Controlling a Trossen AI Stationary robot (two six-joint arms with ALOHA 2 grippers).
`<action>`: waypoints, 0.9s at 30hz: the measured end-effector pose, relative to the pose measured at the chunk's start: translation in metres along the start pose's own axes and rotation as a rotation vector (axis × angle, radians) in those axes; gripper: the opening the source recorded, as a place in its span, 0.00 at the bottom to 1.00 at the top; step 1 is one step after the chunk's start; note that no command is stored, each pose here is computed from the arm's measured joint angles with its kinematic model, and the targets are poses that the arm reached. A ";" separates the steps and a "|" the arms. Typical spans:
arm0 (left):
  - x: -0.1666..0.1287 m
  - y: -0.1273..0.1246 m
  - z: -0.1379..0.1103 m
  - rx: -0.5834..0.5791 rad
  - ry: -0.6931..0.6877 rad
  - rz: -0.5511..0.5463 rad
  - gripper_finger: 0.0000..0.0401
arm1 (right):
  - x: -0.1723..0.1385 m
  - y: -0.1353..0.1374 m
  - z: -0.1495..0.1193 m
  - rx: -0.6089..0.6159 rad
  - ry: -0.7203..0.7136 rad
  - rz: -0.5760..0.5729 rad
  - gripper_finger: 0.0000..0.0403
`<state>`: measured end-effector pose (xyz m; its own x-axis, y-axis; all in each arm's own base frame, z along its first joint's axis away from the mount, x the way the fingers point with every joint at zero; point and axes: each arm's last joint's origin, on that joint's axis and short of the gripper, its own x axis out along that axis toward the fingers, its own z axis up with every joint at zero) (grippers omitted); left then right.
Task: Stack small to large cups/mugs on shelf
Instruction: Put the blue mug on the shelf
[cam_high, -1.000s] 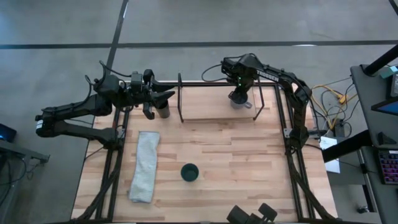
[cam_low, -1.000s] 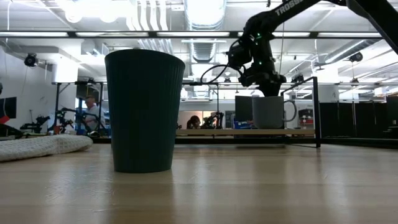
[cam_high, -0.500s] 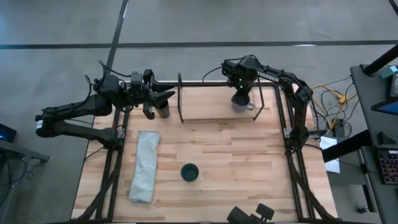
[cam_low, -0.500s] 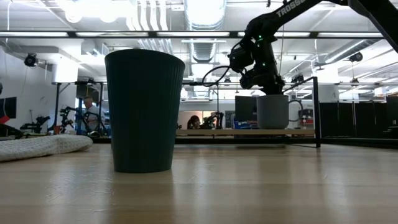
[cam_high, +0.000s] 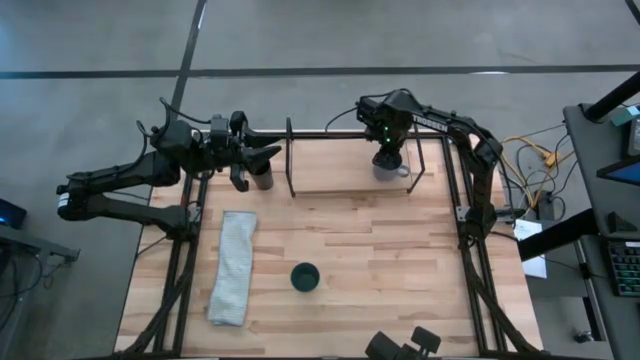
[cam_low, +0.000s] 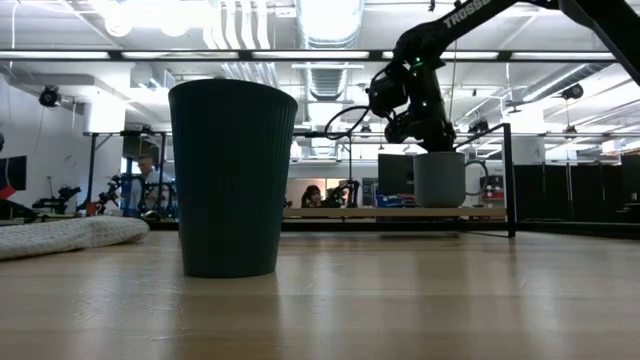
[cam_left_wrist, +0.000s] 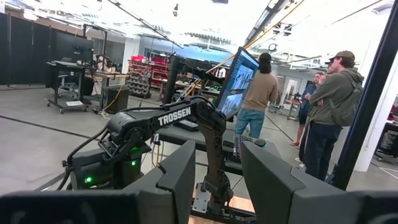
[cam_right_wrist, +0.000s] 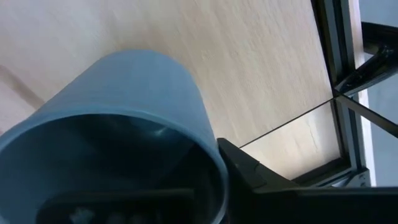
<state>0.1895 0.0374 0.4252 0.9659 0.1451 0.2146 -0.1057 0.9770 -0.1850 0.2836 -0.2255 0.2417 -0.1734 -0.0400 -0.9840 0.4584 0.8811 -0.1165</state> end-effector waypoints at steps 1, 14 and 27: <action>0.000 0.000 0.000 0.000 0.000 0.000 0.29 | 0.001 0.000 0.000 0.000 0.003 -0.005 0.07; 0.000 0.000 0.000 0.000 0.001 -0.006 0.29 | 0.002 0.000 0.001 0.053 -0.001 -0.012 0.37; 0.000 0.000 0.000 0.000 0.001 -0.006 0.29 | 0.001 -0.001 0.003 0.057 -0.025 -0.016 0.38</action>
<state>0.1896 0.0372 0.4252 0.9667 0.1390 0.2147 -0.0999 0.9780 -0.1833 0.2859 -0.2278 0.2402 -0.1597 -0.0662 -0.9849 0.5047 0.8520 -0.1391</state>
